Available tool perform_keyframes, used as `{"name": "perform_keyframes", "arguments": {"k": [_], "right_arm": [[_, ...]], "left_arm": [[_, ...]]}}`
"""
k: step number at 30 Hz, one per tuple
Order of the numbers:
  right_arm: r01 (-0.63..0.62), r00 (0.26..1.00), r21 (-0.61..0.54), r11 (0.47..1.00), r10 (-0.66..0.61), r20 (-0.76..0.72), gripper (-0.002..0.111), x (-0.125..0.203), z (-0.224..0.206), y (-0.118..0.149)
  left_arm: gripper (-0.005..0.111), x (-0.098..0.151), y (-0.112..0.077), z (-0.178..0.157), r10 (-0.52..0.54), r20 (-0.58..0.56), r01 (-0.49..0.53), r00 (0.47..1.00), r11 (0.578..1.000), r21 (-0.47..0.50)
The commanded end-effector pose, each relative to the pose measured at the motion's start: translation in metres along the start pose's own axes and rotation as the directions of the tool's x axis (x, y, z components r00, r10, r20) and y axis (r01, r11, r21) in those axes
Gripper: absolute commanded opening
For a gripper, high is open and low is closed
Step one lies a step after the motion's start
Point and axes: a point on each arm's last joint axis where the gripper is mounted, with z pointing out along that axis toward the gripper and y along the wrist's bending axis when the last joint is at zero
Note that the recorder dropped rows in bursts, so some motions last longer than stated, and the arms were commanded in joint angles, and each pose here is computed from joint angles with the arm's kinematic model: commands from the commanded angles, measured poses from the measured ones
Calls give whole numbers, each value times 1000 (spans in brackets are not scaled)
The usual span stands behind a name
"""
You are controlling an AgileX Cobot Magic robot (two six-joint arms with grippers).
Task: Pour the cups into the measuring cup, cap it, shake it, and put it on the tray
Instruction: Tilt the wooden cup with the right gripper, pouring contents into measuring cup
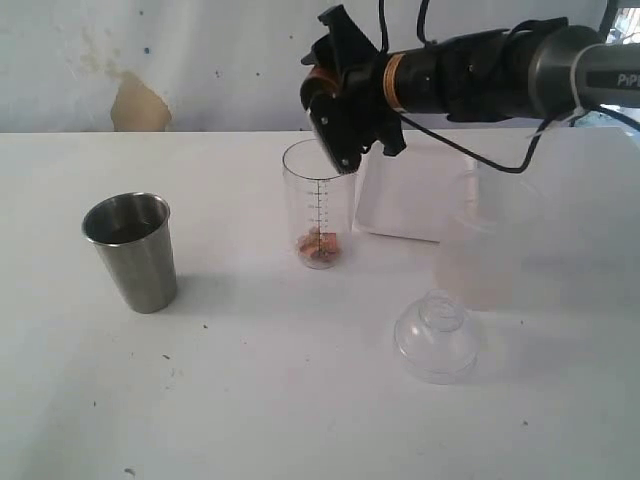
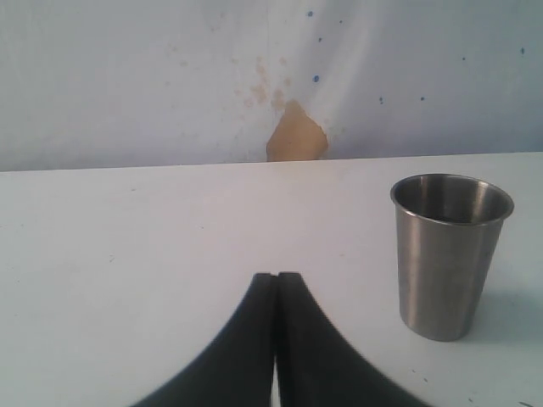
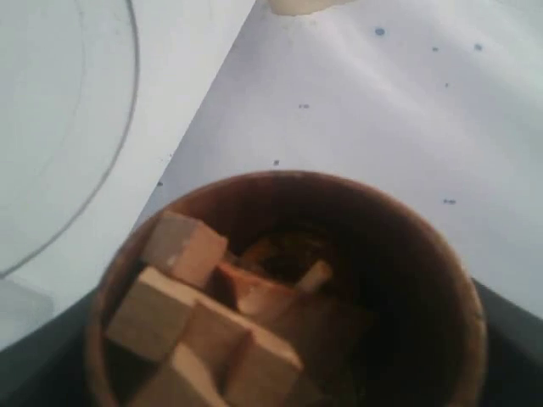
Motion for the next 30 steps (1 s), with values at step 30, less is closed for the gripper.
{"name": "perform_keyframes", "arguments": {"k": [30], "right_arm": [[200, 977, -39, 979, -202, -64, 0, -8, -2, -8]], "left_arm": [[0, 1, 0, 0, -4, 8, 4, 1000, 1000, 5]]}}
